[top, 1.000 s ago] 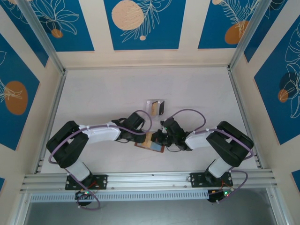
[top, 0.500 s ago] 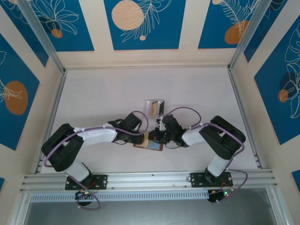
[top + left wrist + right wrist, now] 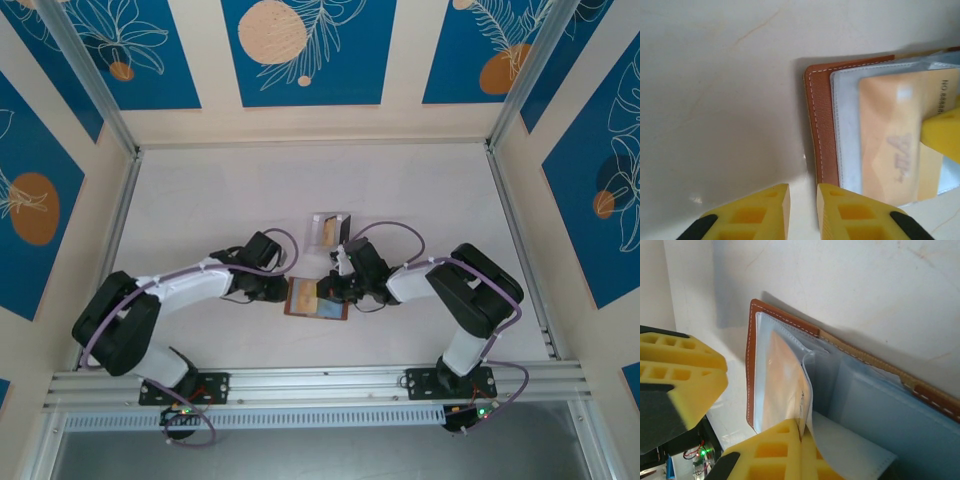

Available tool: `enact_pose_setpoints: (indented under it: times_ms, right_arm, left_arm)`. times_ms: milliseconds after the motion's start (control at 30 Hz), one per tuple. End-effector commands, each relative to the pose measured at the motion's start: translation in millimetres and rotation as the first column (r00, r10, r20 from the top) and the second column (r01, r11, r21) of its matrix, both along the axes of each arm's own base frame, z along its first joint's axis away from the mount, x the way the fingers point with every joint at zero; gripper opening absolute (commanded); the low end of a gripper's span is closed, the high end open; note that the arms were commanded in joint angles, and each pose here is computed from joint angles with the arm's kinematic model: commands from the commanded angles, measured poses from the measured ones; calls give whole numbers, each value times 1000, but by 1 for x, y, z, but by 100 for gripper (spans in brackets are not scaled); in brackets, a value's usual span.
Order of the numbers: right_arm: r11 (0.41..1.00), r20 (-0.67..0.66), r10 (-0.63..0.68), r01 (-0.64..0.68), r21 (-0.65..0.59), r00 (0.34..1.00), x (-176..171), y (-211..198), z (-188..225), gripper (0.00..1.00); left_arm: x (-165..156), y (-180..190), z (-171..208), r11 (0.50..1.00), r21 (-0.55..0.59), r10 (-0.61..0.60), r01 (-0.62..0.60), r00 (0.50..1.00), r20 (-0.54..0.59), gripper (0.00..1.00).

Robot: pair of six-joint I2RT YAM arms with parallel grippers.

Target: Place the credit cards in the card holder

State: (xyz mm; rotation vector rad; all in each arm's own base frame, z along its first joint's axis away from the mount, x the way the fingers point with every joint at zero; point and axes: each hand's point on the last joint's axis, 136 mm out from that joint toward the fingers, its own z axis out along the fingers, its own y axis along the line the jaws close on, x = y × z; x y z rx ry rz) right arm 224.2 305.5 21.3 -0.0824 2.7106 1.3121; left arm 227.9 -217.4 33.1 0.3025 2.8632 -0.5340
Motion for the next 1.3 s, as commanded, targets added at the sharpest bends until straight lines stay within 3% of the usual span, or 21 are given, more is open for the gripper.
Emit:
enact_pose_setpoints:
  times_ms: [0, 433, 633, 800, 1000, 1267]
  right_arm:
    - [983, -142, -3, -23, -183, 990, -31, -34, -48, 0]
    - [983, -123, 26, -47, -175, 992, -31, -15, -39, 0]
    - [981, -102, 22, -41, -191, 995, -35, -5, -37, 8]
    - [983, -87, 26, -42, -179, 996, -33, 7, -33, 8]
    - [988, -93, 43, -56, -141, 995, -34, 20, -25, 27]
    - [960, -73, 6, -26, -279, 997, -32, -7, -11, 41]
  left_arm:
    - [4, -9, -2, 999, -11, -44, 43, 999, -17, 20]
    - [-16, -8, -36, 997, 51, -47, 50, 997, -58, 20]
    - [-24, -17, -43, 997, 53, -57, 60, 996, -65, 20]
    - [-28, -22, -48, 996, 54, -65, 69, 995, -72, 20]
    - [-31, -23, -50, 996, 54, -65, 69, 995, -71, 20]
    - [-36, -10, -58, 996, 88, -24, 31, 997, -80, 20]
